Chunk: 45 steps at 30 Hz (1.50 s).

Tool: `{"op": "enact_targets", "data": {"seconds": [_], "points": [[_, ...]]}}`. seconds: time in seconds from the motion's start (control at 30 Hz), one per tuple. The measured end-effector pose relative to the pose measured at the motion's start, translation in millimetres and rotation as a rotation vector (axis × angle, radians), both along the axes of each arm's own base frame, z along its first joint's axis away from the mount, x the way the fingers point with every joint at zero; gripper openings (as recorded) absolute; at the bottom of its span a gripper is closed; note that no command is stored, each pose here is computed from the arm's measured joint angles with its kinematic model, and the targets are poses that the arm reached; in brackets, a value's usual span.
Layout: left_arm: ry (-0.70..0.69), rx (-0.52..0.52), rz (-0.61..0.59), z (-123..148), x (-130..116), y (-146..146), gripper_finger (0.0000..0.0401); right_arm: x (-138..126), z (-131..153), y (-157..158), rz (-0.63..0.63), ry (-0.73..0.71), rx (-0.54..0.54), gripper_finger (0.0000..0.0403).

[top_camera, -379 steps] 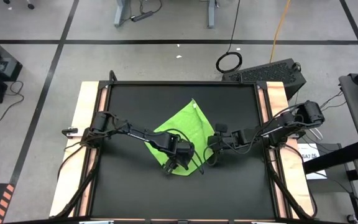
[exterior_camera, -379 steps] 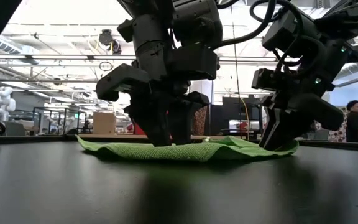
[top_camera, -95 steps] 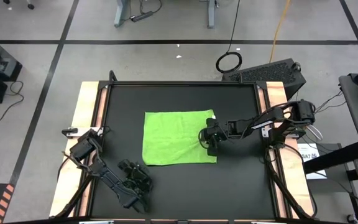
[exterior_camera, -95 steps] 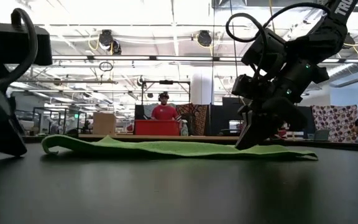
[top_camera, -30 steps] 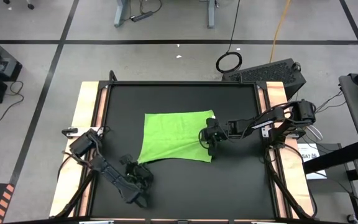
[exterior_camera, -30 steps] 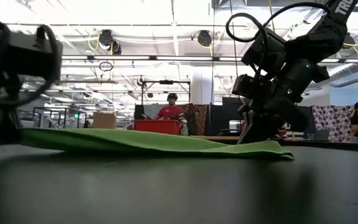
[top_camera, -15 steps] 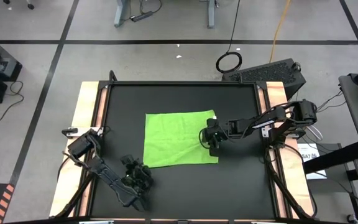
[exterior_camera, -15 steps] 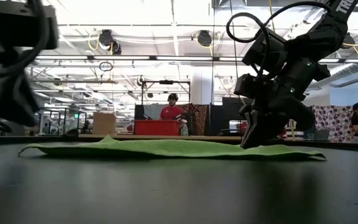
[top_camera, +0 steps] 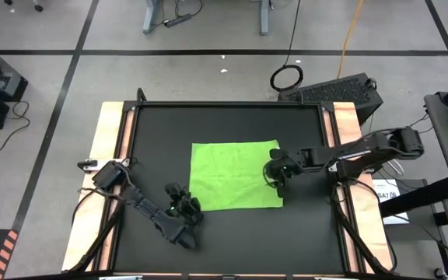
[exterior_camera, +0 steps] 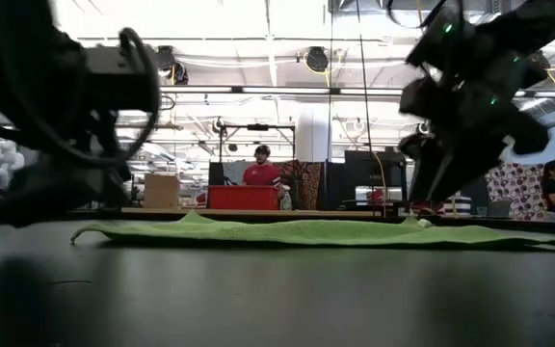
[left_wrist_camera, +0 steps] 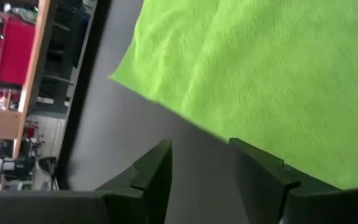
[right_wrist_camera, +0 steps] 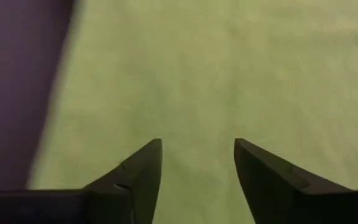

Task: Roll towel
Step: Fold green microfiber towel

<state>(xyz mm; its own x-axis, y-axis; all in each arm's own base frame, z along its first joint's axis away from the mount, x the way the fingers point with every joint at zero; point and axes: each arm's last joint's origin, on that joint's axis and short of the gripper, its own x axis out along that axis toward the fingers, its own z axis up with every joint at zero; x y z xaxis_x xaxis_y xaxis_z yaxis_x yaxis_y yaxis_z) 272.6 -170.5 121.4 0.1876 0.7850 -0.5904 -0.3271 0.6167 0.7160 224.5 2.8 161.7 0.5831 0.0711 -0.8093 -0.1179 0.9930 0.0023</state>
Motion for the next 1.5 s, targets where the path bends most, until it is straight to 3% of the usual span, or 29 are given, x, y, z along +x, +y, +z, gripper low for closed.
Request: {"op": "enact_targets", "data": {"seconds": [0.17,0.4,0.9,1.17,1.5], "points": [[0.008,0.010,-0.040,-6.4,15.4,15.3,0.0167,-0.9,15.6,19.9,0.101,-0.099,0.083,0.0208],[0.050,-0.010,-0.094,-12.9,33.4,33.6,0.0167,-4.2,7.5,50.6,0.166,-0.036,0.119,0.0194],[0.143,-0.132,-0.078,-26.6,39.3,58.7,0.0167,-9.1,-35.6,98.5,0.125,0.199,0.151,0.0143],[0.158,-0.140,-0.091,-28.5,39.3,60.1,0.0166,-23.7,-31.8,118.7,0.139,0.243,0.222,0.0141],[0.161,-0.154,-0.195,-6.2,43.6,58.5,0.0166,-29.6,-17.1,117.3,0.109,0.156,0.165,0.0141]]}}
